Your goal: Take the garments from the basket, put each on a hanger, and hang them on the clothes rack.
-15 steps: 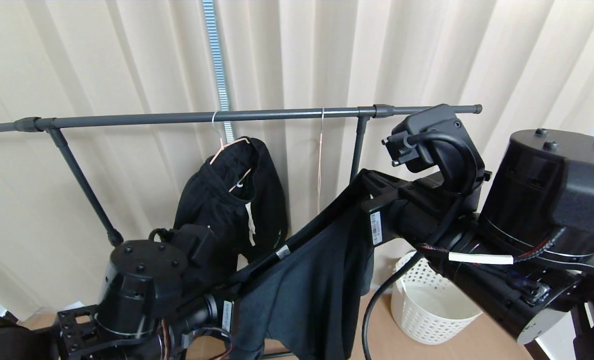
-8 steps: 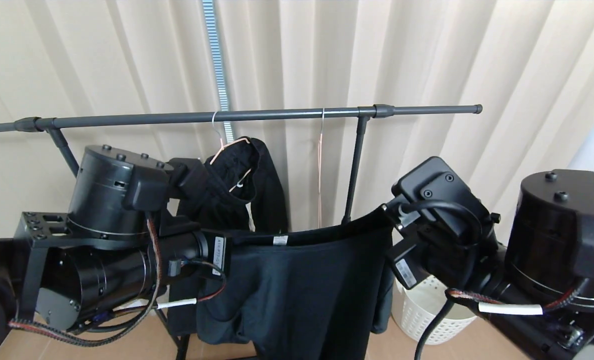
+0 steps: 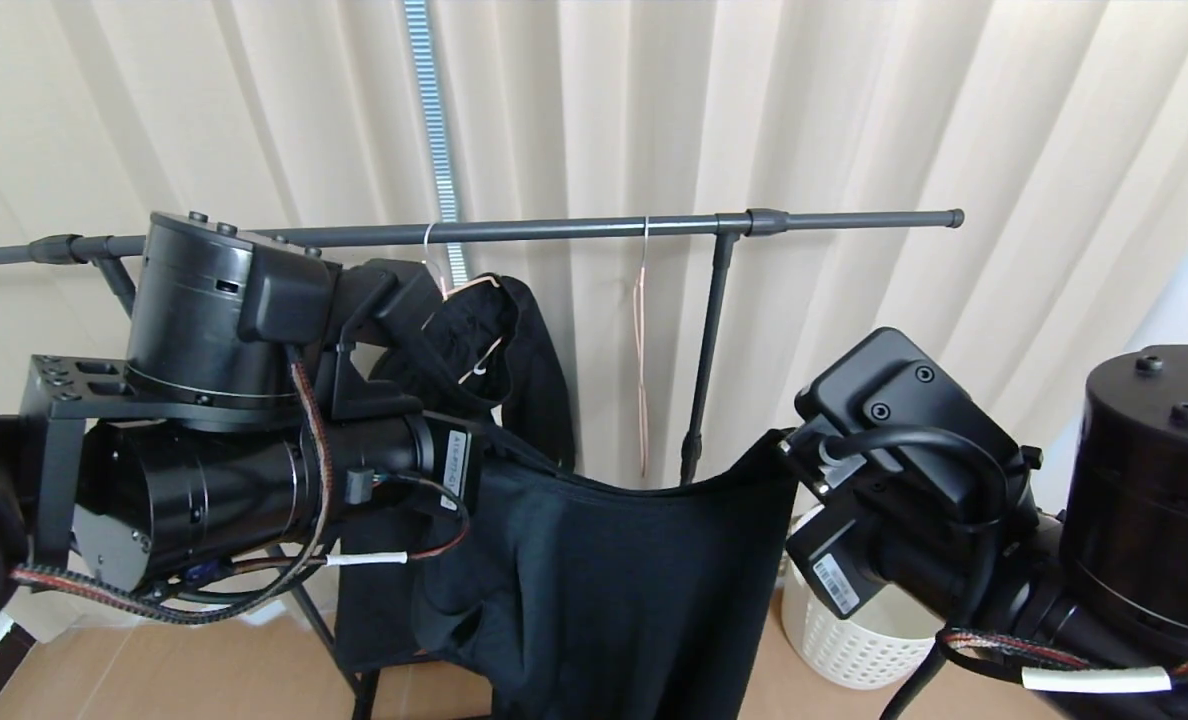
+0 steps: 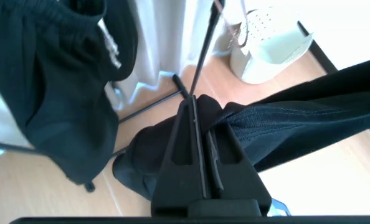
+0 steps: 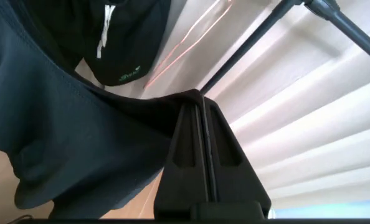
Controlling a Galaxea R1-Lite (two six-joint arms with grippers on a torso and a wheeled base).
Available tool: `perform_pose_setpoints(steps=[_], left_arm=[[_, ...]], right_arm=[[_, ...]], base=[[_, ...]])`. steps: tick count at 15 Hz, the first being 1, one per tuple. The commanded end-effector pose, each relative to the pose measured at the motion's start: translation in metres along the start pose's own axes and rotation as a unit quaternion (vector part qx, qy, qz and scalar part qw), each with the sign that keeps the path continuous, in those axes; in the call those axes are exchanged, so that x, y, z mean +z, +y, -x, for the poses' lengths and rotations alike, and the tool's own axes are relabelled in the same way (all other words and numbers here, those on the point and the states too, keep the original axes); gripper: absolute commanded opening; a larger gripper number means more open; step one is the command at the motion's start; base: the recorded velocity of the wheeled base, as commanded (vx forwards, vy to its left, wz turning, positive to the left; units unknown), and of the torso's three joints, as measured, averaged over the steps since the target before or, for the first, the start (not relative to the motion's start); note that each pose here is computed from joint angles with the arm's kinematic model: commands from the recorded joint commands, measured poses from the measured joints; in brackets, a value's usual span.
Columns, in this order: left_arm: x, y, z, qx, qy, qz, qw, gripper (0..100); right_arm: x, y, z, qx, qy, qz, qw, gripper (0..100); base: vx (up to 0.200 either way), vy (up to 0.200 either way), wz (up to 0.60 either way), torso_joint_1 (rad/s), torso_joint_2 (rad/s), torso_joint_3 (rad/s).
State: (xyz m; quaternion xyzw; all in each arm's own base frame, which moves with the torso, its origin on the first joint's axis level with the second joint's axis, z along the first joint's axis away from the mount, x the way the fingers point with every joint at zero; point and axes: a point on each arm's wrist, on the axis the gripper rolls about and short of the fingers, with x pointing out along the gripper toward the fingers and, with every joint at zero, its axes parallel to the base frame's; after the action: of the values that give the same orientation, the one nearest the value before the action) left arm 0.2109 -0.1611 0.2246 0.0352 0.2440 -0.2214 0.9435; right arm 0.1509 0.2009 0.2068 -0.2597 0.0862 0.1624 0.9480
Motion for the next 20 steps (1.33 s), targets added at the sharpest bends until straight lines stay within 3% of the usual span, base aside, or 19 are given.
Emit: perform_pose_setpoints(steps=[1, 6, 8, 11, 13, 15, 17, 19, 20], left_arm=[[0.009, 0.002, 0.001, -0.005, -0.015, 0.007, 0.9999, 0], [0.014, 0.021, 0.001, 0.019, -0.022, 0.026, 0.9992, 0], [0.016, 0.022, 0.002, 0.006, -0.024, 0.032, 0.9992, 0], [0.02, 0.021, 0.001, -0.01, -0.029, 0.034, 0.9989, 0], [0.029, 0.019, 0.003, -0.052, -0.04, 0.033, 0.9973, 0], [0.042, 0.016, 0.002, -0.085, -0.055, 0.033, 0.9943, 0], [0.05, 0.013, -0.009, -0.091, -0.059, 0.034, 0.9935, 0], [0.056, 0.009, -0.014, -0.113, -0.065, 0.035, 0.9909, 0], [0.057, 0.009, -0.015, -0.118, -0.067, 0.035, 0.9902, 0]], right_arm=[[-0.002, -0.008, -0.005, -0.014, 0.014, 0.0, 0.9998, 0], [-0.002, -0.014, -0.011, -0.026, 0.02, -0.005, 0.9994, 0], [-0.003, -0.014, -0.01, -0.024, 0.022, -0.003, 0.9995, 0], [-0.005, -0.001, 0.013, 0.028, 0.036, 0.039, 0.9982, 0], [-0.003, 0.01, 0.03, 0.073, 0.057, 0.06, 0.9939, 0], [0.007, 0.033, 0.048, 0.125, 0.07, 0.038, 0.9889, 0], [0.017, 0.05, 0.06, 0.19, 0.076, 0.004, 0.9788, 0], [0.029, 0.069, 0.059, 0.218, 0.08, -0.051, 0.9713, 0], [0.031, 0.073, 0.058, 0.225, 0.083, -0.062, 0.9689, 0]], base=[[0.0, 0.0, 0.0, 0.0, 0.0, 0.0], [0.0, 0.0, 0.0, 0.0, 0.0, 0.0], [0.0, 0.0, 0.0, 0.0, 0.0, 0.0], [0.0, 0.0, 0.0, 0.0, 0.0, 0.0], [0.0, 0.0, 0.0, 0.0, 0.0, 0.0], [0.0, 0.0, 0.0, 0.0, 0.0, 0.0], [0.0, 0.0, 0.0, 0.0, 0.0, 0.0], [0.0, 0.0, 0.0, 0.0, 0.0, 0.0], [0.0, 0.0, 0.0, 0.0, 0.0, 0.0]])
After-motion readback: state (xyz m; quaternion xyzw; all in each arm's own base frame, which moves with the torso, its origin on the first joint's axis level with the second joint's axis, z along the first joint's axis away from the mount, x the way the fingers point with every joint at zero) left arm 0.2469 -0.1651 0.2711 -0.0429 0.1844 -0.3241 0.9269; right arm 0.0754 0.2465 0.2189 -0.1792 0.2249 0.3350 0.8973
